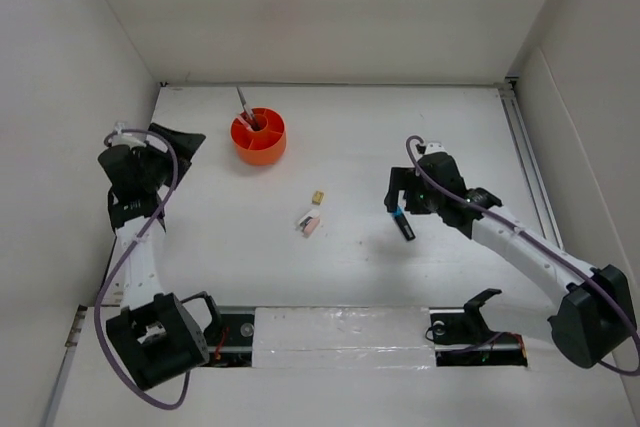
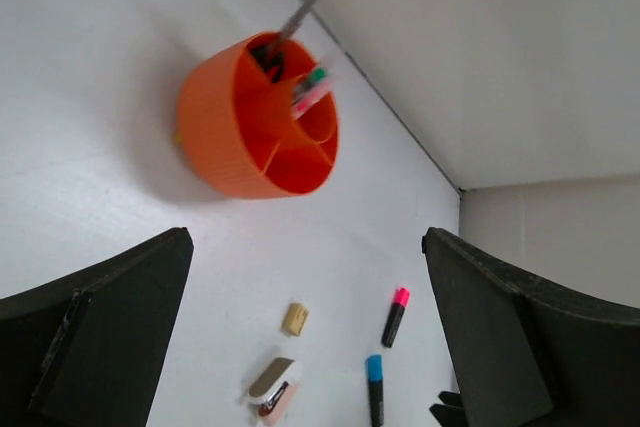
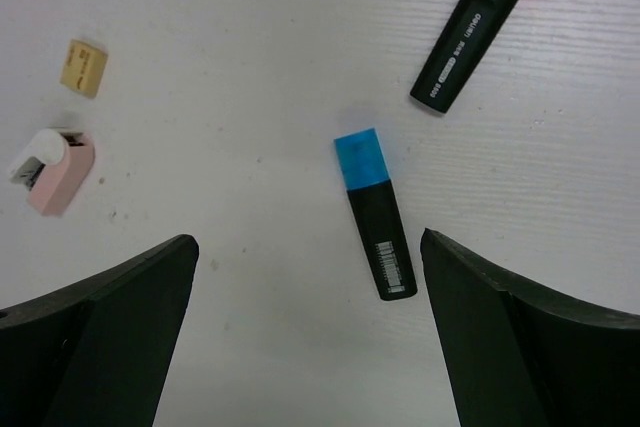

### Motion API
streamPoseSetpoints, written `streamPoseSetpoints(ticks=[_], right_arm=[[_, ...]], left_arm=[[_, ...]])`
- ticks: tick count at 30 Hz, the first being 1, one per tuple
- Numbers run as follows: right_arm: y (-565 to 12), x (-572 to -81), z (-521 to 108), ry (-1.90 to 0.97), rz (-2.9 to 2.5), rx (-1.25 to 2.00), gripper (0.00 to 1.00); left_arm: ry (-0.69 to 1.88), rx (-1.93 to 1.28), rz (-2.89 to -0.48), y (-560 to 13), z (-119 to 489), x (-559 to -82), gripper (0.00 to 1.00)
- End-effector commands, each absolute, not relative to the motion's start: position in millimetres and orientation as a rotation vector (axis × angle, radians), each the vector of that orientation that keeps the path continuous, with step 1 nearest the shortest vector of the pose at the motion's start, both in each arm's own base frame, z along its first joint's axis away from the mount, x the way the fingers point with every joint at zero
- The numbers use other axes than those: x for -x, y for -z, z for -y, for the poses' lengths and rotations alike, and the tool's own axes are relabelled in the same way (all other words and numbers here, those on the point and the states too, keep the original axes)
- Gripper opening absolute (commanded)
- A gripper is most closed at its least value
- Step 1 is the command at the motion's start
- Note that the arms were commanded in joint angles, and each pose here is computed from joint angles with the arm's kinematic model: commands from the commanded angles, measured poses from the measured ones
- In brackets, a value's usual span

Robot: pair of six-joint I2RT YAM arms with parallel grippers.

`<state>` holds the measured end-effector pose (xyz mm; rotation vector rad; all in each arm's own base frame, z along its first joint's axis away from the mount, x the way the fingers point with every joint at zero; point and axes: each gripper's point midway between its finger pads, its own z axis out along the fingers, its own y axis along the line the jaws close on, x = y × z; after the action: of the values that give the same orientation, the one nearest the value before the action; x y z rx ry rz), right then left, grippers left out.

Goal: Sort the stationery into containers
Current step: Pick up the pen from the center of the board.

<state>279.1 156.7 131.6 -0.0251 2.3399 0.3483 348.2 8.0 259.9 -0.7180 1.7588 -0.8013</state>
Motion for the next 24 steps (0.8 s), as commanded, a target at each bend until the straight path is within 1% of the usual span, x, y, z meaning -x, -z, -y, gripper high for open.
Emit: streamPoseSetpoints(ticks=[1,3,5,7,9,12,16,18,24], right_arm=[[-115.6,-278.3,-149.1,-0.332,-2.394,-0.021,0.99],[-104.0,-279.5,-147.8,-0.322,-2.423,-0.028,0.98],[-89.5,-278.9,-143.6,-0.299,-2.456,-0.039,0.98],[-80.7,-279.1,-140.0,-0.285,-2.472,-0.051,0.96],[-77.1,-280.0,-137.6,-0.279,-2.484,-0.074,0.95],[-69.0,-278.0,-139.6,-0.287,-2.506,-0.067,0.95],[-59.5,-278.8,-140.8,-0.281,-2.531,-0.091,0.94],[-51.1,-274.2,-141.0,-0.281,-2.561,-0.086,0.9],[-36.7,-267.5,-142.1,-0.22,-2.617,-0.107,0.84]], left_arm=[[0.998,0.614,-1.693,-275.1,4.9,-339.6,1.0],[0.991,0.607,-1.672,-274.9,-3.5,-335.1,1.0],[0.977,0.546,-1.617,-292.1,-0.5,-329.6,1.0],[0.988,0.508,-1.61,-294.2,5.4,-322.8,1.0],[1.004,0.543,-1.629,-284.9,7.2,-319.7,1.0],[1.008,0.554,-1.637,-286.0,7.4,-319.2,1.0],[0.913,0.618,-1.666,-302.4,-5.5,-323.3,1.0],[0.842,0.66,-1.673,-297.9,-15.7,-325.5,1.0],[0.746,0.717,-1.702,-286.7,-26.8,-322.0,1.0]])
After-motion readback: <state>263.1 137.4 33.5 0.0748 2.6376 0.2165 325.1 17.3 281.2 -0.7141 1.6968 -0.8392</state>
